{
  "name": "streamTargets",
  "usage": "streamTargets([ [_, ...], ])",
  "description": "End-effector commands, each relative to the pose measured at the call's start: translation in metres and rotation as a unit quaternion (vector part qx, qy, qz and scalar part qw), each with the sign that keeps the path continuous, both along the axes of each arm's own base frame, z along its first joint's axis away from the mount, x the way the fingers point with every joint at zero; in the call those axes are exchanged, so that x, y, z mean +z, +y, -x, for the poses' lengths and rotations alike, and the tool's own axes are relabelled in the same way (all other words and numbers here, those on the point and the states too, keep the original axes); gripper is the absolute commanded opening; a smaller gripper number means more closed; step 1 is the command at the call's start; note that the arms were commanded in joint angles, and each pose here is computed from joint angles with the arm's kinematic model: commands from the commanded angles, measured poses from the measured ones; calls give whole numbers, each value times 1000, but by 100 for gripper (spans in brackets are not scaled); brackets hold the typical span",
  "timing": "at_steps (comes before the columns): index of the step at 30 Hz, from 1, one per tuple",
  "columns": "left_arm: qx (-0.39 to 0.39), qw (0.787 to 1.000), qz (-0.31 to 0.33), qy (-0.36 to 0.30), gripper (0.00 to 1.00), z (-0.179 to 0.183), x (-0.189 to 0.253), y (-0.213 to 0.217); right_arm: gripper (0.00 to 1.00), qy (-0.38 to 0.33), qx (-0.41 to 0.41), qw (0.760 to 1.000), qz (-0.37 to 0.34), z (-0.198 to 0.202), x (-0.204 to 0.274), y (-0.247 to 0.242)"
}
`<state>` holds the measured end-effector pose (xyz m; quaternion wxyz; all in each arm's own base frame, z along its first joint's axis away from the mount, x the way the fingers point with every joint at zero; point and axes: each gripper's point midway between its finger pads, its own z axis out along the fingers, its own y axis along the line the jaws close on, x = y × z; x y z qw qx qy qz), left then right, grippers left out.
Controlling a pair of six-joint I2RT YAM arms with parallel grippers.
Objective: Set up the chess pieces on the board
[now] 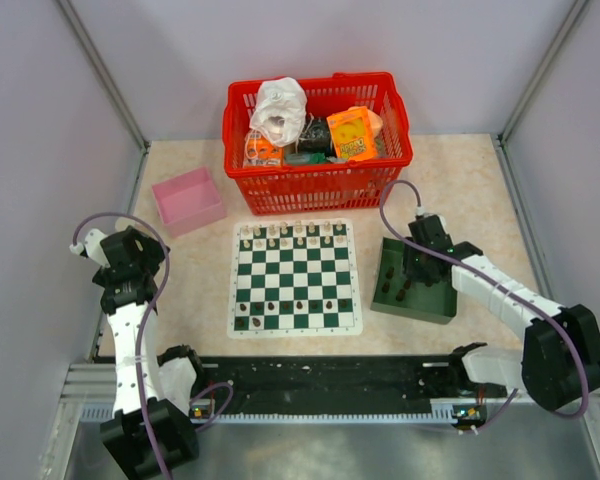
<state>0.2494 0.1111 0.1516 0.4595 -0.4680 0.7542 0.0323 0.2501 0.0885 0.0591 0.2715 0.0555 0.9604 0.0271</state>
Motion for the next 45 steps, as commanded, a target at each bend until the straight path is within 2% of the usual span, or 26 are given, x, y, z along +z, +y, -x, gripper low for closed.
streamTargets([
  [1, 1, 1000, -12, -21, 99, -5, 13, 4, 43, -5, 0, 1000, -11, -4, -3, 7],
  [34, 2, 1000, -13, -19, 99, -5, 12, 5, 35, 22, 5, 1000, -9, 3, -18, 8],
  [45, 3, 1000, -13, -22, 99, -6, 14, 5, 29, 26, 6, 1000, -8, 5, -20, 7],
])
